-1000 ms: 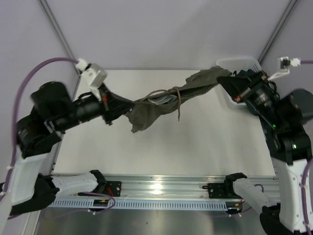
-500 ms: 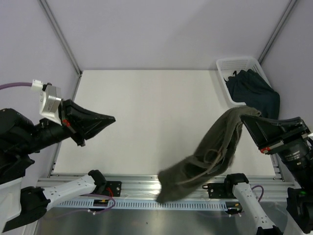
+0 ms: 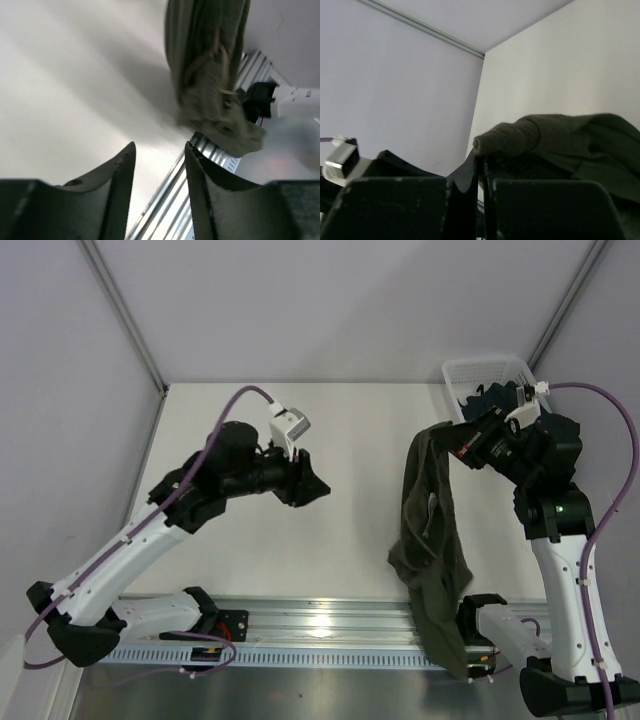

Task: Fold and stack the shorts
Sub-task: Flatten the shorts out

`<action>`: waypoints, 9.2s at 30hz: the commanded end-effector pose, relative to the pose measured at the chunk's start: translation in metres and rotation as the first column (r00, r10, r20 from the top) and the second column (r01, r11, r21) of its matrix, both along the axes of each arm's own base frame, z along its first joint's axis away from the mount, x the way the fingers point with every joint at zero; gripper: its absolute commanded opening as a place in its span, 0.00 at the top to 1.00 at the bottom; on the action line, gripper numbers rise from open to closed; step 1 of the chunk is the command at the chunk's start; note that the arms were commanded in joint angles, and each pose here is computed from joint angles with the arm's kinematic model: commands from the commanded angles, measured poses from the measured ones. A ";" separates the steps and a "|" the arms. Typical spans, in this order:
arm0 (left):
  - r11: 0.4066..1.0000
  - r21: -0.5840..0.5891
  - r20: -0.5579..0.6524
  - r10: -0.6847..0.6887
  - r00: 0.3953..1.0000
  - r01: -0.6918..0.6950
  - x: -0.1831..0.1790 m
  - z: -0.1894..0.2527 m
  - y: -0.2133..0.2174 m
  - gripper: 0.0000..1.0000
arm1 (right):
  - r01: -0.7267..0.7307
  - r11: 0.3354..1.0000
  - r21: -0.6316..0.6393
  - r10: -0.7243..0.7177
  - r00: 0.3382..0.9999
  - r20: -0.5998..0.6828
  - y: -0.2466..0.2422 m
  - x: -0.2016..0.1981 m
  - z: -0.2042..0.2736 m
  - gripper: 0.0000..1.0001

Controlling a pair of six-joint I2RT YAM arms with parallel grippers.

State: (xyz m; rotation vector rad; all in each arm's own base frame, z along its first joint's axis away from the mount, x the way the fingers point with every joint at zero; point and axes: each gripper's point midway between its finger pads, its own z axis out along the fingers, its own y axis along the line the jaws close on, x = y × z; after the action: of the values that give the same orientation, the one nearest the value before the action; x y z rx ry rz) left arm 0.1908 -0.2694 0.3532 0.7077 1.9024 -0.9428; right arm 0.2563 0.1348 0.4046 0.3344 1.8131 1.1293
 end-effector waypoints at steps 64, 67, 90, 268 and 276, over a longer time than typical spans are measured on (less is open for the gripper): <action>0.887 0.196 0.295 0.352 0.888 -0.417 0.045 -0.139 -0.166 0.01 | 0.111 0.989 0.102 -0.116 0.992 0.046 0.017 0.006 0.059 1.00; 0.857 0.200 0.308 0.405 0.861 -0.475 0.051 -0.142 -0.160 0.01 | 0.126 0.986 0.113 -0.131 0.991 0.042 0.015 0.006 0.060 1.00; 0.812 0.216 0.363 0.449 0.816 -0.543 0.034 -0.181 -0.128 0.31 | 0.145 0.983 0.117 -0.148 0.989 0.024 0.015 0.015 0.061 1.00; 0.831 0.131 -0.682 0.471 0.560 -0.540 0.326 -0.262 0.102 0.03 | -0.464 0.225 -0.857 0.425 0.838 -0.342 0.236 -0.121 -0.321 1.00; 0.820 0.158 -0.676 0.496 0.545 -0.550 0.289 -0.277 0.106 0.09 | -0.453 0.148 -0.879 0.427 0.831 -0.356 0.218 -0.137 -0.331 1.00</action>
State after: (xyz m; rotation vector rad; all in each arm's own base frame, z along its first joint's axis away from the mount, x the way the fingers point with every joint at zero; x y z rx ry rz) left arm 0.4741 -0.1616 0.0471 -0.4581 2.5956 -0.9412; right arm 0.1194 0.3654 0.0793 -0.9904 2.3416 0.2077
